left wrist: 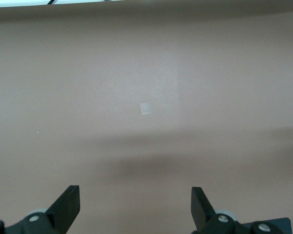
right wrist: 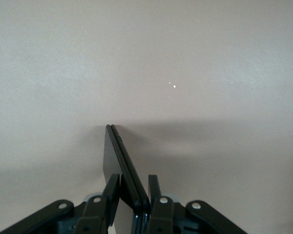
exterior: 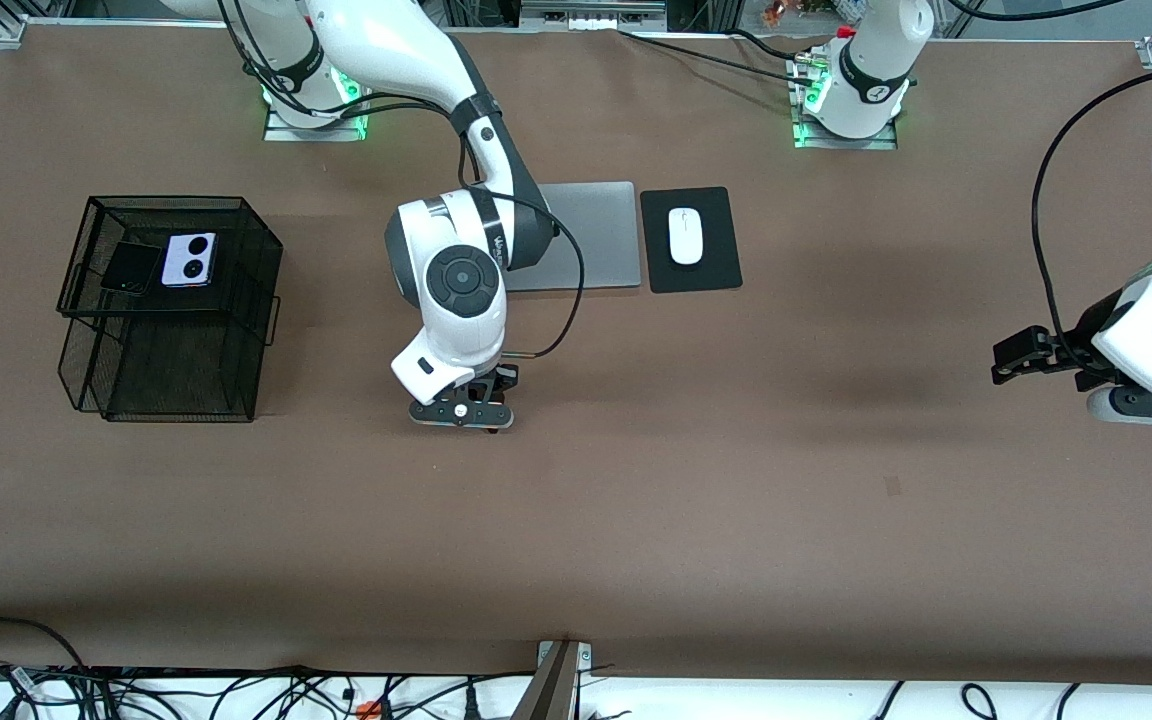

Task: Place phones with both arms
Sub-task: 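Carry the tall black phone to the mesh basket with the right gripper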

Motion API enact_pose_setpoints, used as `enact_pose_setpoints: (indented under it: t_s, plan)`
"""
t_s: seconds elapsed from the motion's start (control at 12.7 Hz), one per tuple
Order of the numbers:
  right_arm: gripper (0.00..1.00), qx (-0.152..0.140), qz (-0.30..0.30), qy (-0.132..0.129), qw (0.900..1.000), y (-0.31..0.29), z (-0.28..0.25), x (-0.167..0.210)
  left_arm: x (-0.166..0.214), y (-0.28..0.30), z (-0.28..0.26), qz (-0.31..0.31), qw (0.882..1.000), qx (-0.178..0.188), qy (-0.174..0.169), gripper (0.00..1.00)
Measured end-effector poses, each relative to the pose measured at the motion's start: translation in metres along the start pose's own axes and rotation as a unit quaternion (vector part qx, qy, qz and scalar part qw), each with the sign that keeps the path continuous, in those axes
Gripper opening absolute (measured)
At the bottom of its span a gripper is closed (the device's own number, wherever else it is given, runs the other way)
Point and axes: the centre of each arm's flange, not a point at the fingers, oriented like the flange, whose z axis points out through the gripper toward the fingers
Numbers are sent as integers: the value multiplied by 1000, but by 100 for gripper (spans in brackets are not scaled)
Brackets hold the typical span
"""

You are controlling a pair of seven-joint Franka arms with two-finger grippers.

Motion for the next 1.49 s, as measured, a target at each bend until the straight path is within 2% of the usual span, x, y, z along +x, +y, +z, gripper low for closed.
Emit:
enact_pose_setpoints:
  t_s: [0.16,0.31,0.55,0.79,1.02,1.1,1.33,1.49]
  plan:
    - [17,1,1,0,1000,0,-1,0,0,0,0,0,1000,0,0,100]
    - [17,2,1,-1,1000,1,0,1,0,2,0,2,1000,0,0,100]
    - [17,23,6,-16,1000,19,-1,12,0,4,0,3,1000,0,0,100]
    - [17,39,-9,-31,999,74,-21,38,0,4,0,3,1000,0,0,100]
    - [17,57,-51,-67,995,160,-43,66,0,5,0,4,1000,0,0,100]
    - [17,71,-75,-76,992,196,-50,76,0,5,0,4,1000,0,0,100]
    - [17,145,-148,-98,973,312,-58,90,0,5,0,4,1000,0,0,100]
    - [17,175,-169,-98,965,379,-57,91,0,6,1,5,1000,0,-1,100]
